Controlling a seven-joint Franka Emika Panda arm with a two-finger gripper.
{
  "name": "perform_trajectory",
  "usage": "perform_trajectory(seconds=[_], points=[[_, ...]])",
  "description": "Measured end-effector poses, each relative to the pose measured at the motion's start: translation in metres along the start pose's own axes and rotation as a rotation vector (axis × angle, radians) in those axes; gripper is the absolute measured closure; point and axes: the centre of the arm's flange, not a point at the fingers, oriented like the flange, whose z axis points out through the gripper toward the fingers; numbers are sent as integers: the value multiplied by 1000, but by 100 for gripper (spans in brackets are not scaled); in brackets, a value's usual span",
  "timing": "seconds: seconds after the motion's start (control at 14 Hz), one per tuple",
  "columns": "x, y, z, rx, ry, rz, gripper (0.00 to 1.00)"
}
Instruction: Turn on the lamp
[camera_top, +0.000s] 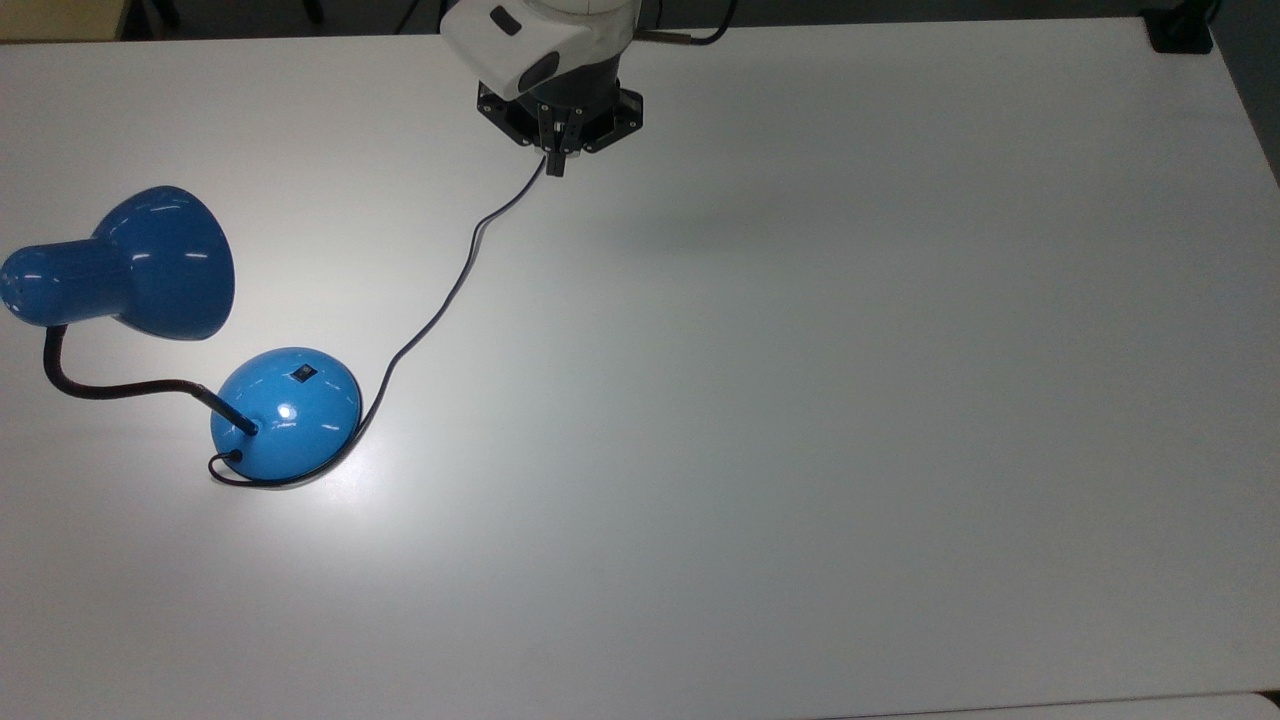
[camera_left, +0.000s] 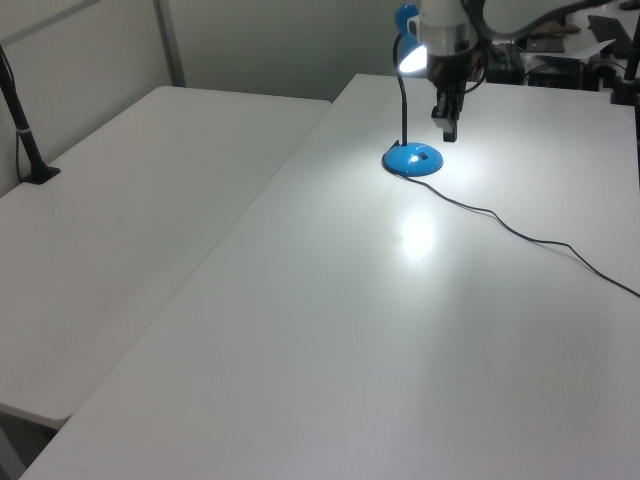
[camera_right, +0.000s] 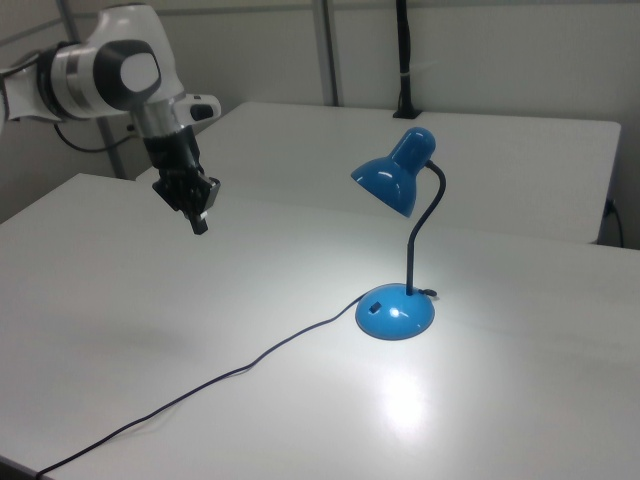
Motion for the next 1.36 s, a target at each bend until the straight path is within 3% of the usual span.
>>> perform_trajectory(seconds=[0.29,0.5,0.86,1.07,1.14,1.36], points=[[-22,-1,-45,-2,17,-57,96],[-38,7,-69,33,34,-49,88],[-46,18,-78,43,31,-30,42],[-46,18,-77,43,30,-29,5],[-46,19,-77,43,30,-27,0],[-47,24,-80,44,34,-19,0]])
